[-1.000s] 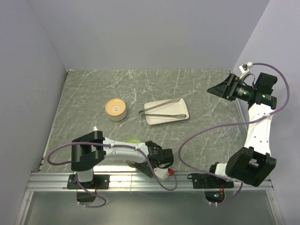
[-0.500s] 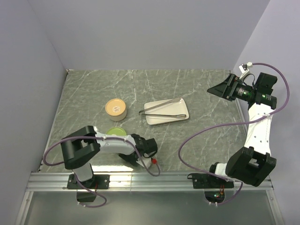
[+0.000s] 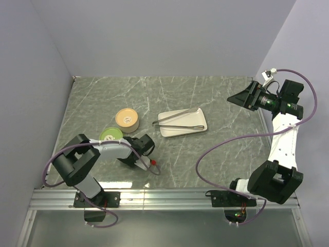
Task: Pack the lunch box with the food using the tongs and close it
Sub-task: Move the lunch box
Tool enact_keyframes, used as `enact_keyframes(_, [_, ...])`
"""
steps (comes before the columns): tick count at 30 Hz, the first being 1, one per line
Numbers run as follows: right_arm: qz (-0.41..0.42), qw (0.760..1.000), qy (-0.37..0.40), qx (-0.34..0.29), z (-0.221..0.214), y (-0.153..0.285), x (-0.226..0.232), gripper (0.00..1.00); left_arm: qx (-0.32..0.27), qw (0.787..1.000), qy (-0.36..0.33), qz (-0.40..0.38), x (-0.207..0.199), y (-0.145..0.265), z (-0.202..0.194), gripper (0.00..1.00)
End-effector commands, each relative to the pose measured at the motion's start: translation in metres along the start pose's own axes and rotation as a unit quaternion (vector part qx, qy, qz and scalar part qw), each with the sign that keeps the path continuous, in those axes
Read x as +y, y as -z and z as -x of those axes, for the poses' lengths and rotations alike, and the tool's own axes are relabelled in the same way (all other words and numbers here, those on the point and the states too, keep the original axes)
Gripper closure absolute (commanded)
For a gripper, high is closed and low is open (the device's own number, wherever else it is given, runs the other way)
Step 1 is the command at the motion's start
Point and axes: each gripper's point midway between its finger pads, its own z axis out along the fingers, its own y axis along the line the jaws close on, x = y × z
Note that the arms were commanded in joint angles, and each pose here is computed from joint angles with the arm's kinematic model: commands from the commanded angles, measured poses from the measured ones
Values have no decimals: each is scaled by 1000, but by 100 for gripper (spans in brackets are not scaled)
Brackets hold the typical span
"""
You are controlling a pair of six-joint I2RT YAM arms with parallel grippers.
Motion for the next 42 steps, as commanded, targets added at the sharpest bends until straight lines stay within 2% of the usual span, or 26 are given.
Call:
enact_keyframes(1, [13,1000,20,-9,9,3,10,10,-3,999,-15,34,22,-11,-12,28])
enact_keyframes(7, [14,1000,17,-9,8,2,9,10,12,998,3,54,49,-22,-38,29])
enact_keyframes(16, [10,1000,23,-7,7,4,9,10,29,998,15,61,58,-41,-75,29])
enact_keyframes(22, [10,1000,25,-8,7,5,12,10,34,996,45,71,70,-51,-99,32])
enact_keyframes(25, [11,1000,23,-7,5,5,13,10,9,994,77,74,78,-40,-95,33])
enact_keyframes(27, [10,1000,25,-8,5,6,14,10,-20,993,100,52,71,-28,-82,35])
enact_keyframes(28, [11,1000,25,-9,6,6,14,11,-48,990,118,63,81,-14,-77,35])
enact_keyframes(30, [13,1000,23,-8,5,6,15,11,-90,981,165,36,78,10,-65,37])
enact_keyframes(31, [14,1000,25,-8,5,6,16,10,-135,973,184,27,78,23,-53,38])
enact_keyframes(32, [14,1000,26,-10,6,6,17,10,-159,960,230,11,76,34,-47,40])
enact_keyframes(33, [15,1000,25,-9,5,6,17,11,-172,954,243,-20,69,50,-48,42])
enact_keyframes(34, [14,1000,23,-9,5,6,16,11,-215,942,256,-36,67,65,-38,43])
enact_keyframes(35, [16,1000,23,-9,4,6,17,11,-233,929,282,-52,63,75,-40,43])
enact_keyframes(39, [16,1000,23,-9,4,7,18,11,-270,886,373,-60,70,109,-59,43])
enact_keyframes(42, [15,999,26,-10,3,7,19,11,-271,848,449,-76,63,110,-89,42])
